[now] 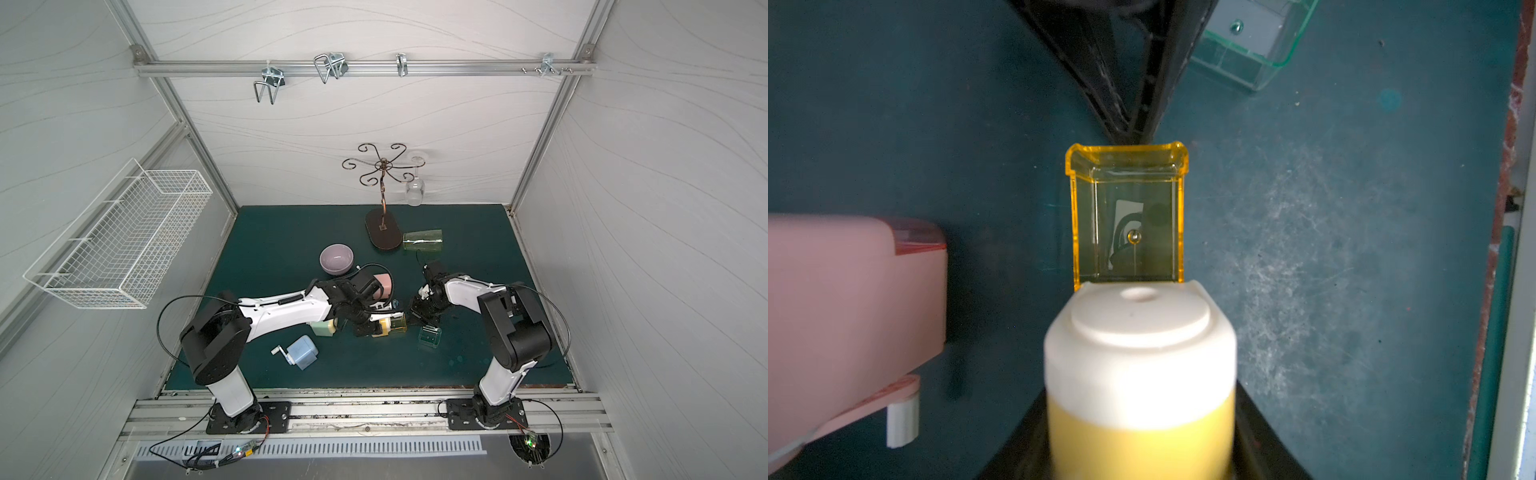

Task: Put the tray back into the pencil sharpener
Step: Close the container of the pencil sharpener.

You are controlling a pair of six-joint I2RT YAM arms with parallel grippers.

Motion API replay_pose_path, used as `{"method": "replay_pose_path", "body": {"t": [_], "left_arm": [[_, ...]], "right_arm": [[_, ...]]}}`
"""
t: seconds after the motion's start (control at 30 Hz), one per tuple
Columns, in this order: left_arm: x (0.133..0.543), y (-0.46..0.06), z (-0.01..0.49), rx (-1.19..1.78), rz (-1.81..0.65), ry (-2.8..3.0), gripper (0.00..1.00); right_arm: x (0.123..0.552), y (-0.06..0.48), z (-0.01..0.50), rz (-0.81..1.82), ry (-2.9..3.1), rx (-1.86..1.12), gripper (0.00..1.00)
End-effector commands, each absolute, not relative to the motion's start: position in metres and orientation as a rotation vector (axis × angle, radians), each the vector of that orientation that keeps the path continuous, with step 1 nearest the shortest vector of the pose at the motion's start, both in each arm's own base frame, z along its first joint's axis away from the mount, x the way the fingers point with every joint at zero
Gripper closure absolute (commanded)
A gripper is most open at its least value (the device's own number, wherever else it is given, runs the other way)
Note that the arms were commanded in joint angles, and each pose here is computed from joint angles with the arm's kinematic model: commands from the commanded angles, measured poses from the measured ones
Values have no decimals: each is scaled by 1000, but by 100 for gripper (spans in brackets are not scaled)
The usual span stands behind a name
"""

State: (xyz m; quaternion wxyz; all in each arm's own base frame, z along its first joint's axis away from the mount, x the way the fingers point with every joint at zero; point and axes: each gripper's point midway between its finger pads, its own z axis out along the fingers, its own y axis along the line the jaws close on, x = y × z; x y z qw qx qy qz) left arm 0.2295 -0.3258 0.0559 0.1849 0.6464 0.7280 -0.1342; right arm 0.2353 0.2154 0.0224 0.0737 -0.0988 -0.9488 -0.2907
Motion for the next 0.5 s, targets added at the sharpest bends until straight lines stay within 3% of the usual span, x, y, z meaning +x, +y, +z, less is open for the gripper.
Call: {"method": "replay_pose_path", "body": {"t": [0.0, 0.47], "left_arm": [[232, -341, 59, 1844, -404, 1995, 88], [235, -334, 55, 1859, -347, 1996, 88]], "right_arm": [[232, 235, 30, -961, -2793, -233, 99], [248, 199, 59, -930, -2887, -250, 85]]}}
